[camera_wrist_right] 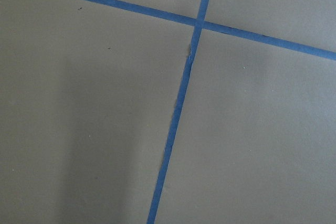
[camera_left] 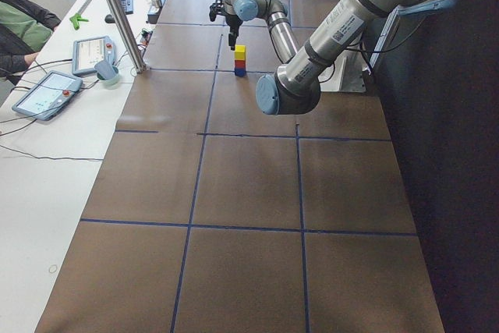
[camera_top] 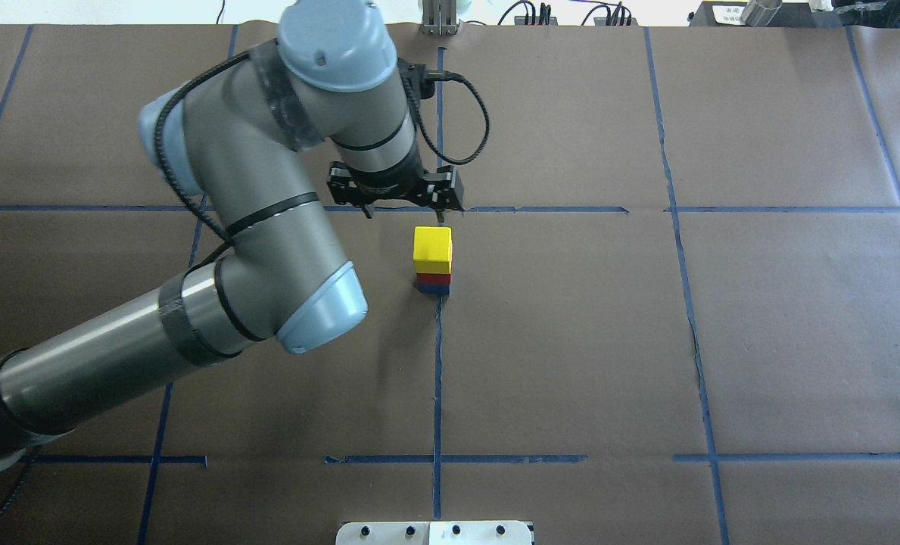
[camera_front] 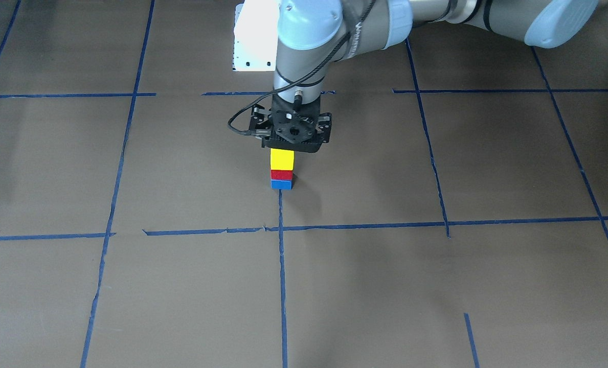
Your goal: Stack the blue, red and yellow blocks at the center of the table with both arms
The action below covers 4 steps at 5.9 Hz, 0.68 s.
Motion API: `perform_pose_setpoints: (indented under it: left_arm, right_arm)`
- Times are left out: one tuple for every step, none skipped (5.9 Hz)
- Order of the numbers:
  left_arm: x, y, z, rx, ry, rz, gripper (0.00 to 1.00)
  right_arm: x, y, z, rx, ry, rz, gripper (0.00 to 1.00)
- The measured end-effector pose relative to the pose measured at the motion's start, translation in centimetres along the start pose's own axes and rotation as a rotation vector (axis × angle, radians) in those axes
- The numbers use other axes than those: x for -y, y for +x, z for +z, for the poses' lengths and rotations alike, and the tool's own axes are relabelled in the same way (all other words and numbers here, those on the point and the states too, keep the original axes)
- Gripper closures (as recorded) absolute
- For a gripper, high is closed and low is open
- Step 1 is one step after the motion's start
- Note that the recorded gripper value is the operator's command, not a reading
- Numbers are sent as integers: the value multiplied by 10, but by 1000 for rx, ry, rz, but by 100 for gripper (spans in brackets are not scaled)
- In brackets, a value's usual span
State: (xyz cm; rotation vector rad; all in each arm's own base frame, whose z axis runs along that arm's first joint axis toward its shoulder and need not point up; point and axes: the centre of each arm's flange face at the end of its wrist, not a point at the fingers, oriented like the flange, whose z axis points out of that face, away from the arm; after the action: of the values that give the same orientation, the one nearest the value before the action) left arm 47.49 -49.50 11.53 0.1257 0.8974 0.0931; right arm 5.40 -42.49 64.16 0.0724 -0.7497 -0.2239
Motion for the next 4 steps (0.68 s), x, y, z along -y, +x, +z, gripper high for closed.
perform_pose_setpoints:
  left_arm:
    - [-8, -64, -1, 31, 11, 78, 0]
    - [-16, -144, -6, 66, 2, 136, 0]
    - [-21, -236, -21, 83, -29, 120, 0]
    - [-25, -332, -44, 84, -57, 92, 0]
  right_arm:
    - [0, 0, 0, 0, 0, 0, 1]
    - [0, 0, 0, 0, 0, 4, 1]
    - [0, 0, 0, 0, -1, 20, 1]
    - [2, 0, 0, 0, 1, 41, 1]
